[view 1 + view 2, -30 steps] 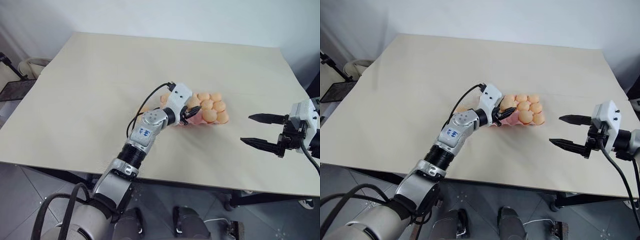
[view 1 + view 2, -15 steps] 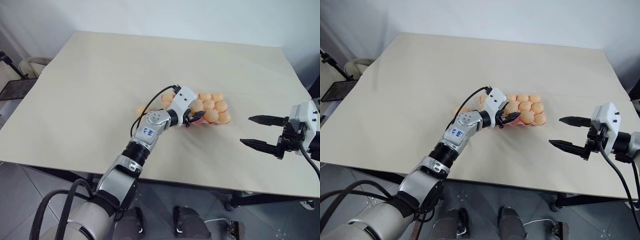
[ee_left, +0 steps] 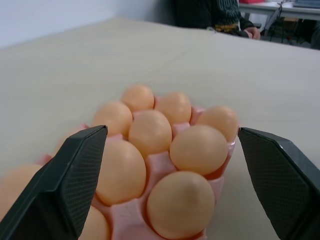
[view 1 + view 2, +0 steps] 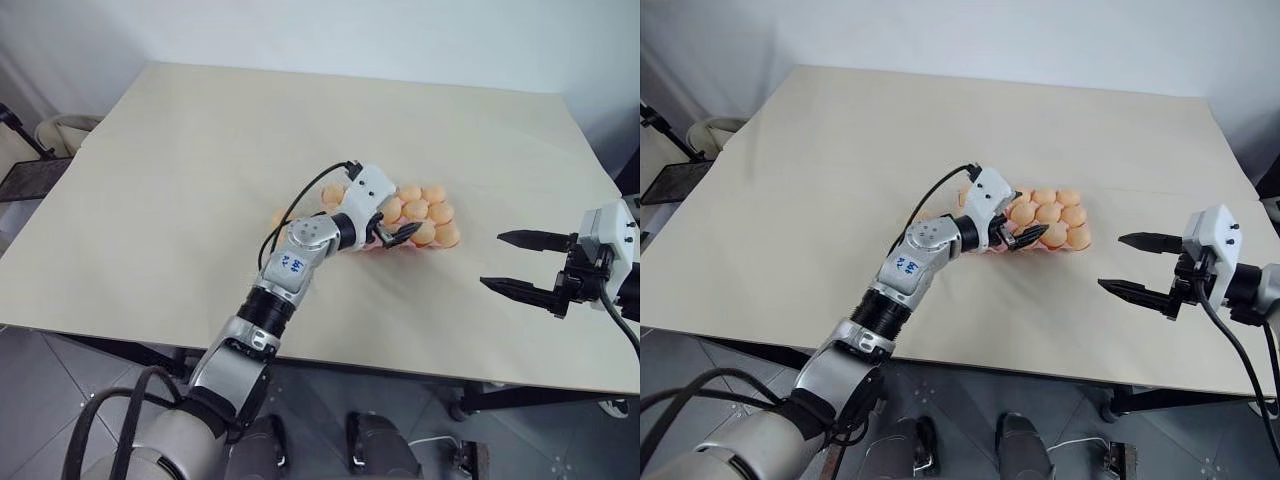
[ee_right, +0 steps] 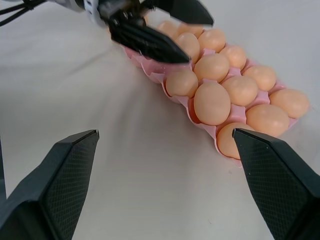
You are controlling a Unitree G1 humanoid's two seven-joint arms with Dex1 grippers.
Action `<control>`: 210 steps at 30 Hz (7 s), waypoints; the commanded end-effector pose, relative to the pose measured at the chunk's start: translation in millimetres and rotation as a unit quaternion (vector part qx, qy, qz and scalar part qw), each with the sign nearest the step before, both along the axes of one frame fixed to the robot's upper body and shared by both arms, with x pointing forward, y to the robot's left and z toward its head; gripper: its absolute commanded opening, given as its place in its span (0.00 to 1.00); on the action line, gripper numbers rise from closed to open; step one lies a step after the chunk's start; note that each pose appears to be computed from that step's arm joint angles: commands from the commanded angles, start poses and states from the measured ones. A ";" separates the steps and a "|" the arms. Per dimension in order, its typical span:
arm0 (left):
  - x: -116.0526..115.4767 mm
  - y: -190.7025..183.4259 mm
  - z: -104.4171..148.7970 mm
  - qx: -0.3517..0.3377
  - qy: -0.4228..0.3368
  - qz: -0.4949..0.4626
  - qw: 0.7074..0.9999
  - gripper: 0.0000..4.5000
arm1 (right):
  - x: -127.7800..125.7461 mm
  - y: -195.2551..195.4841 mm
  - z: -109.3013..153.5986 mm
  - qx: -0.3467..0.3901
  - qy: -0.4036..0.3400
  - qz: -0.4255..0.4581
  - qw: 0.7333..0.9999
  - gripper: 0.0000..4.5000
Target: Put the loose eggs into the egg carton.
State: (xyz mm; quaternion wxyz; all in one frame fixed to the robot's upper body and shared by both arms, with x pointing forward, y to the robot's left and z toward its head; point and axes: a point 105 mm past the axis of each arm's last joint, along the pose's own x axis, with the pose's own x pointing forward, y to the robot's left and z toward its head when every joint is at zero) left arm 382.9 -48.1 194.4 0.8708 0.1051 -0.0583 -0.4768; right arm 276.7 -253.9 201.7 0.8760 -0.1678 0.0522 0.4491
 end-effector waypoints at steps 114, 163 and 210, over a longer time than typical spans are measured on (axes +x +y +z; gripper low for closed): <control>-20.6 124.1 -46.1 -0.105 0.174 0.417 0.886 0.85 | 23.4 -1.4 30.5 0.038 -0.030 0.071 0.996 1.00; -5.6 12.3 -17.6 -0.045 0.112 0.140 0.983 0.33 | 10.5 -7.8 32.0 0.033 -0.045 0.029 0.998 1.00; -84.0 218.3 -39.5 -0.073 0.077 0.389 0.915 1.00 | 34.6 -4.3 31.9 0.034 -0.029 0.072 0.996 1.00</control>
